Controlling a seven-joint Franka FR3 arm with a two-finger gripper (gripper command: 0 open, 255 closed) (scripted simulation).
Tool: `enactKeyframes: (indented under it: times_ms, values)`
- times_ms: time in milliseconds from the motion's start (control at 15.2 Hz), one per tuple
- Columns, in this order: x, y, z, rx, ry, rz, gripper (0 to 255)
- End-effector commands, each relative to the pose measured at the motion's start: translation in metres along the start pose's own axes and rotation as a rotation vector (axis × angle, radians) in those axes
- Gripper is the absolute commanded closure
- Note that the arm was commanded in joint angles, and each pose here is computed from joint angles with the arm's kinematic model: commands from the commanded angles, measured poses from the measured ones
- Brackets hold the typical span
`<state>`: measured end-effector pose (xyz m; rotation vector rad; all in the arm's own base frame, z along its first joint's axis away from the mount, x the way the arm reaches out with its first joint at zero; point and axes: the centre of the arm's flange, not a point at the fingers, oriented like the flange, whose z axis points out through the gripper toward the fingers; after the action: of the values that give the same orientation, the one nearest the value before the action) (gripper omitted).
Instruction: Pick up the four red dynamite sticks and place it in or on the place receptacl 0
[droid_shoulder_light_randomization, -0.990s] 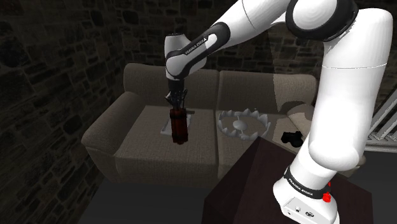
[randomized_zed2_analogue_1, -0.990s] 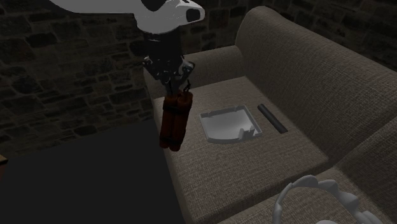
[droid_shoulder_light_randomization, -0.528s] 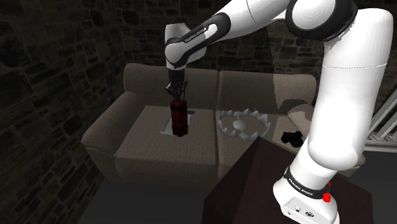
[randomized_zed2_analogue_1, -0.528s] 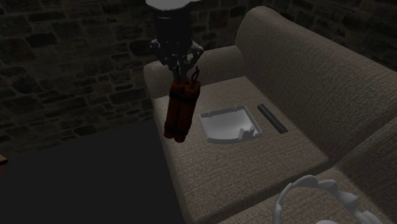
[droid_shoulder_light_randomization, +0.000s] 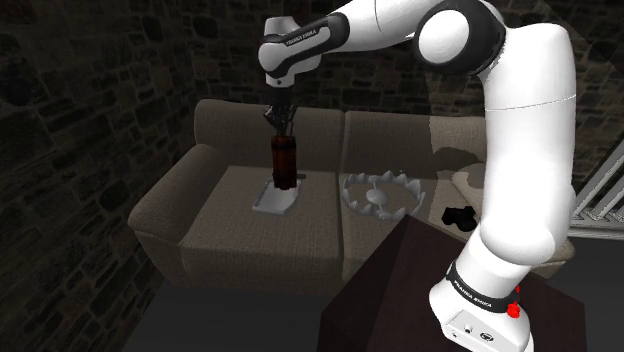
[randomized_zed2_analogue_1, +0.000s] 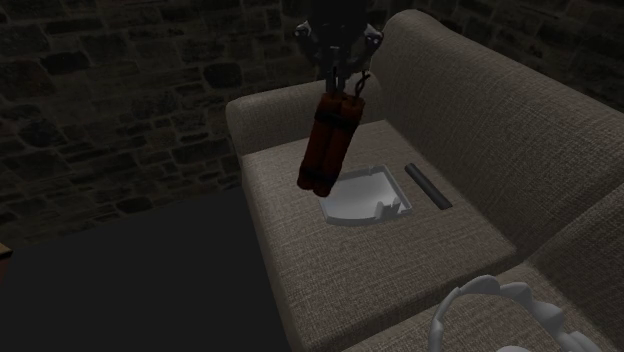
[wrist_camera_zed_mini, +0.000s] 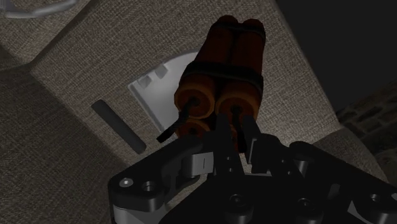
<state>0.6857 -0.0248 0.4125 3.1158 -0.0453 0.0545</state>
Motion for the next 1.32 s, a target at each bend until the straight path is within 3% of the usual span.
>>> enactKeyframes:
  times_ms: [0,462,1254]
  values:
    - [0.021,0.015,-0.009,0.000,0.001,-0.001,255]
    - [0.077,0.070,-0.037,-0.001,0.001,-0.001,255]
    - [0.075,0.069,0.026,0.000,0.001,-0.001,255]
